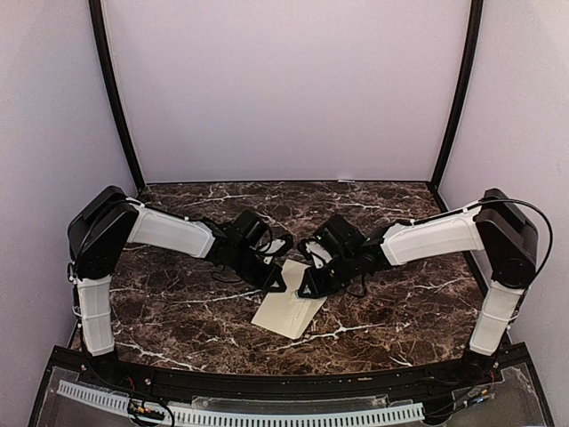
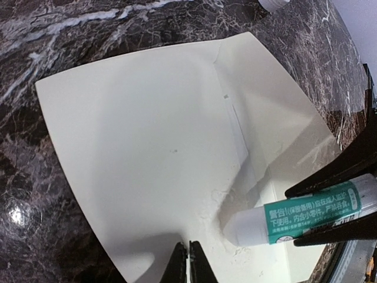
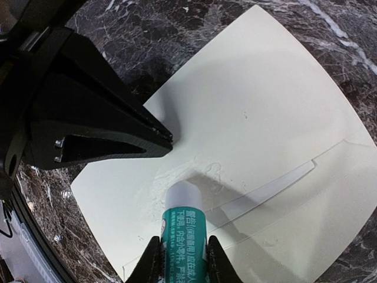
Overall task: Place the letter into the envelope and seal it
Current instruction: Paint the envelope at the center of the board.
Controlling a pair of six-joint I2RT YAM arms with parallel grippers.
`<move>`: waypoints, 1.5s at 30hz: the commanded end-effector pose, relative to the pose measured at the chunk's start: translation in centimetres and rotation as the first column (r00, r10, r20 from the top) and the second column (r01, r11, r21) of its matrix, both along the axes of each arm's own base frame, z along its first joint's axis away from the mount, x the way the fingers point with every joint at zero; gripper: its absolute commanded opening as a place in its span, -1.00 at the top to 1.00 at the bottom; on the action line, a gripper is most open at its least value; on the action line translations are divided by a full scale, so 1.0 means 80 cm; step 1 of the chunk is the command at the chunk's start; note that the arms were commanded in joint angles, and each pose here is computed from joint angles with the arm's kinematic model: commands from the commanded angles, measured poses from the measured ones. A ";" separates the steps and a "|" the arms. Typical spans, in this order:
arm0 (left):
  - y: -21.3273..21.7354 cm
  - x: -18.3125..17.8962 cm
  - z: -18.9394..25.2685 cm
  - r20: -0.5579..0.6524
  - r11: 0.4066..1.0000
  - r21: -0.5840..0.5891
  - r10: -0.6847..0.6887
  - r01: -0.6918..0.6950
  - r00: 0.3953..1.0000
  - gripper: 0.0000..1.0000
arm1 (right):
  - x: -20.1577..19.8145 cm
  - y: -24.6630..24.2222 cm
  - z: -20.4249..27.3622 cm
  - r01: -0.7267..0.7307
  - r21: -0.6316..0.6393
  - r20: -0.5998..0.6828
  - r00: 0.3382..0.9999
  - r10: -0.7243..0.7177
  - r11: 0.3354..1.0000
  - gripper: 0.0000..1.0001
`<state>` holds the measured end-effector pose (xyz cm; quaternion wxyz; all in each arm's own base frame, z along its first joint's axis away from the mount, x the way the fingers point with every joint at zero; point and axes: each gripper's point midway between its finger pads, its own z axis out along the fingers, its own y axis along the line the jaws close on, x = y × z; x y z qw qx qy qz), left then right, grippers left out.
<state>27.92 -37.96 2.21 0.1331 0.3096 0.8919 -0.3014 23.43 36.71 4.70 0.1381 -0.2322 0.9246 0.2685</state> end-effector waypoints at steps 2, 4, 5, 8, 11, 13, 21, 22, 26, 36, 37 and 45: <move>0.015 -0.015 -0.032 -0.070 0.997 0.079 0.008 -0.003 0.998 0.95 | -0.032 0.016 -0.004 -0.115 0.006 -0.019 0.993 0.115 0.993 0.90; 0.015 -0.015 -0.033 -0.076 0.997 0.076 0.011 -0.005 0.997 0.95 | -0.039 0.017 -0.002 -0.122 0.003 -0.020 0.992 0.122 0.993 0.90; 0.014 -0.015 -0.033 -0.076 0.997 0.076 0.012 -0.006 0.997 0.95 | -0.042 0.018 -0.001 -0.124 0.006 -0.021 0.992 0.124 0.992 0.90; 0.014 -0.015 -0.033 -0.080 0.997 0.076 0.014 -0.008 0.997 0.95 | -0.049 0.020 0.002 -0.117 0.025 -0.032 0.993 0.117 0.993 0.90; 0.014 -0.016 -0.033 -0.083 0.997 0.075 0.015 -0.009 0.996 0.95 | -0.054 0.021 0.003 -0.104 0.043 -0.043 0.993 0.106 0.994 0.90; 0.013 -0.016 -0.032 -0.084 0.997 0.074 0.015 -0.009 0.996 0.95 | -0.054 0.021 0.002 -0.091 0.047 -0.046 0.995 0.093 0.995 0.91; 0.012 -0.018 -0.032 -0.085 0.998 0.064 0.003 0.003 0.996 0.95 | -0.038 0.018 0.002 -0.022 0.019 -0.020 1.000 0.022 1.000 0.91; 0.011 -0.018 -0.031 -0.086 0.998 0.061 -0.001 0.006 0.996 0.95 | -0.036 0.017 0.000 -0.017 0.012 -0.018 1.000 0.017 1.000 0.92; 0.011 -0.021 -0.032 -0.089 0.998 0.053 -0.013 0.017 0.996 0.95 | -0.028 0.012 -0.002 0.005 -0.007 -0.011 1.000 -0.005 1.000 0.92; 0.013 -0.018 -0.034 -0.075 0.997 0.068 -0.015 0.020 0.997 0.96 | -0.010 -0.005 -0.008 0.044 -0.036 -0.011 0.999 -0.045 0.998 0.92; 0.013 -0.018 -0.033 -0.073 0.998 0.067 -0.015 0.020 0.997 0.96 | -0.008 -0.008 -0.009 0.053 -0.042 -0.011 0.999 -0.053 0.998 0.92; 0.014 -0.018 -0.035 -0.075 0.997 0.071 -0.014 0.019 0.997 0.97 | 0.008 -0.025 -0.013 0.094 -0.063 -0.003 0.996 -0.094 0.994 0.92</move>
